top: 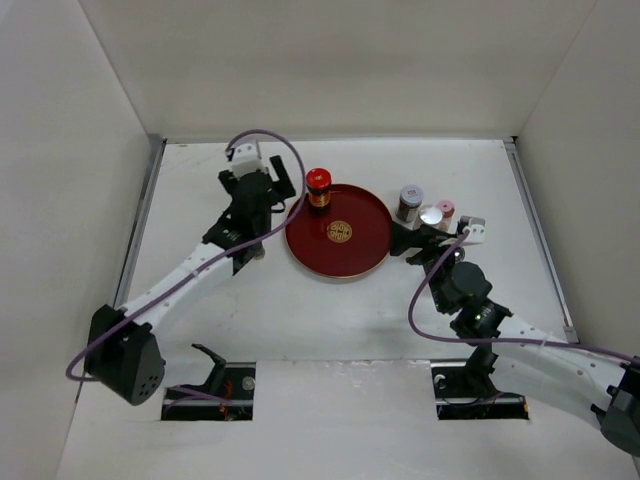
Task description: Organize the condiment bottles
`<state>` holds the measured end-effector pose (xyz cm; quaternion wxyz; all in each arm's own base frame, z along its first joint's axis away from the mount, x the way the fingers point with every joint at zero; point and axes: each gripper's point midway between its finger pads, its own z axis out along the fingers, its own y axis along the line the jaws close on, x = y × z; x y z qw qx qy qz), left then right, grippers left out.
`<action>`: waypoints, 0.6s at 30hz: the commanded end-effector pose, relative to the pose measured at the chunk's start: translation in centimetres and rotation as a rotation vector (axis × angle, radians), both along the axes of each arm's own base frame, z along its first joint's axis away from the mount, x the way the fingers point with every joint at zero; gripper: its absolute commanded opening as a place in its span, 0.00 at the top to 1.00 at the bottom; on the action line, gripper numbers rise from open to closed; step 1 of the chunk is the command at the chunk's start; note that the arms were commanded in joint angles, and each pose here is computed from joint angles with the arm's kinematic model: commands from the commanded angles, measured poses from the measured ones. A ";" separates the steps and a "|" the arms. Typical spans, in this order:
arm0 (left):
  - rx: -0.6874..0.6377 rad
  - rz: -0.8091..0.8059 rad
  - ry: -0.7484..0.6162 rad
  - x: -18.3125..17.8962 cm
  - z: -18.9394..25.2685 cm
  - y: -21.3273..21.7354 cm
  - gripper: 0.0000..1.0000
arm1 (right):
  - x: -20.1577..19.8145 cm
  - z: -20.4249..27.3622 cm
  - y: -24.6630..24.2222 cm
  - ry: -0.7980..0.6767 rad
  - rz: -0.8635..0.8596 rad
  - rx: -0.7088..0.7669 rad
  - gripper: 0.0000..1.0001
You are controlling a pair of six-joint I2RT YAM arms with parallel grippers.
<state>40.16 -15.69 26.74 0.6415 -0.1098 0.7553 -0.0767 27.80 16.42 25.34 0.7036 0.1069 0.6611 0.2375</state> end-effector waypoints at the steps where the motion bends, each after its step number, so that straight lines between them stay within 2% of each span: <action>1: -0.010 0.128 0.103 -1.6 -4.0 4.9 0.22 | 0.1 1.3 0.6 -0.023 0.022 0.032 0.09; 7: 0.023 0.220 0.199 -2.3 -7.9 8.8 0.20 | 0.2 1.1 1.0 -0.016 0.033 0.025 0.08; 18: 0.042 0.272 0.253 2.1 -12.2 10.1 0.23 | 0.3 1.1 1.4 -0.012 0.044 0.020 0.07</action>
